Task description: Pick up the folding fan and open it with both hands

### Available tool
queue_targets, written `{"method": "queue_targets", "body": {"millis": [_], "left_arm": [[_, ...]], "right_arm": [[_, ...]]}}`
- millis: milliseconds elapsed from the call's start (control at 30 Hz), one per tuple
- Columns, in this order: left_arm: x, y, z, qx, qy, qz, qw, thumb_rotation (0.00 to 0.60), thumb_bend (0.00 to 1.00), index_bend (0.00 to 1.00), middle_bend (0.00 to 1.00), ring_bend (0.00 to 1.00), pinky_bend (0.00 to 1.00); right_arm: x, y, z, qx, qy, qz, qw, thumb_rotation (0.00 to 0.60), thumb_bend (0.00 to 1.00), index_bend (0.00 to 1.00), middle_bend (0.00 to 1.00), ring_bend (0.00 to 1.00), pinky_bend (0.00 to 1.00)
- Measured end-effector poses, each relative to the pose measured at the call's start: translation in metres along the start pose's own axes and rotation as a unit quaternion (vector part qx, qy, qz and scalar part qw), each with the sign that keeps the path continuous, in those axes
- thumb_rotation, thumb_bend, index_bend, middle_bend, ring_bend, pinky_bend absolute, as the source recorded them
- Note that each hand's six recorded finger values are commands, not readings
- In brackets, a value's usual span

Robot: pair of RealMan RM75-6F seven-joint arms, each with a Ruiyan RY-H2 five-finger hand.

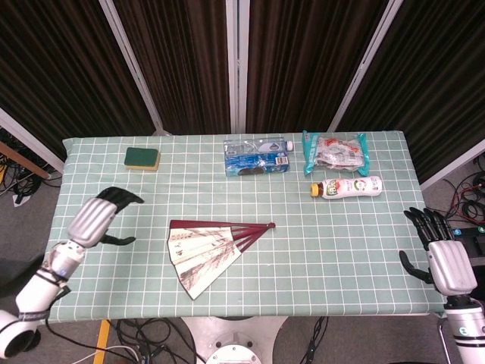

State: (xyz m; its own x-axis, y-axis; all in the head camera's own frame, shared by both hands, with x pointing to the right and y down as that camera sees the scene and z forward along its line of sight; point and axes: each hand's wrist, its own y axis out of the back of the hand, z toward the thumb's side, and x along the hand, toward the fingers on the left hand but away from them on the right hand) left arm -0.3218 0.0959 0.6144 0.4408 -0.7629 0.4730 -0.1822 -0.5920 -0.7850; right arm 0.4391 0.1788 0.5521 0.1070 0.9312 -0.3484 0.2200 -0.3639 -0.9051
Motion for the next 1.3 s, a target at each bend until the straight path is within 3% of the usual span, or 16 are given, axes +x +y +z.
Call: {"method": "queue_targets", "body": {"millis": [167,400,600,867,1033,1300], "left_arm": [[0.05,-0.021,0.029,0.004,-0.034,-0.073,0.9967,0.6,0.21,0.32,0.32,0.25,0.2],[0.11,-0.057,0.059,0.007,-0.044,-0.164,0.9855,0.6,0.24,0.31,0.32,0.25,0.2],[0.145,-0.082,0.063,0.035,-0.024,-0.193,0.9802,0.6,0.3,0.31,0.31,0.22,0.2],[0.161,-0.115,0.084,0.045,-0.015,-0.232,0.9715,0.6,0.3,0.31,0.32,0.24,0.22],[0.166,-0.125,0.09,0.066,-0.008,-0.229,0.9712,0.6,0.3,0.31,0.35,0.31,0.32],[0.173,-0.134,0.099,0.091,0.013,-0.223,0.9705,0.6,0.3,0.31,0.41,0.36,0.35]], "right_arm": [[0.001,0.003,-0.002,0.002,-0.004,-0.002,1.0,0.6,0.31,0.1,0.08,0.0,0.0],[0.0,0.002,-0.006,0.001,-0.011,0.003,0.9999,0.6,0.31,0.1,0.08,0.0,0.0],[-0.002,0.006,-0.01,0.004,-0.014,0.002,0.9999,0.6,0.31,0.1,0.08,0.0,0.0],[0.001,0.006,-0.015,0.003,-0.023,0.003,0.9997,0.6,0.31,0.1,0.08,0.0,0.0],[0.003,0.007,-0.019,0.001,-0.03,0.001,0.9995,0.6,0.31,0.1,0.08,0.0,0.0],[0.004,0.007,-0.024,0.001,-0.036,0.002,0.9993,0.6,0.31,0.1,0.08,0.0,0.0]]}}
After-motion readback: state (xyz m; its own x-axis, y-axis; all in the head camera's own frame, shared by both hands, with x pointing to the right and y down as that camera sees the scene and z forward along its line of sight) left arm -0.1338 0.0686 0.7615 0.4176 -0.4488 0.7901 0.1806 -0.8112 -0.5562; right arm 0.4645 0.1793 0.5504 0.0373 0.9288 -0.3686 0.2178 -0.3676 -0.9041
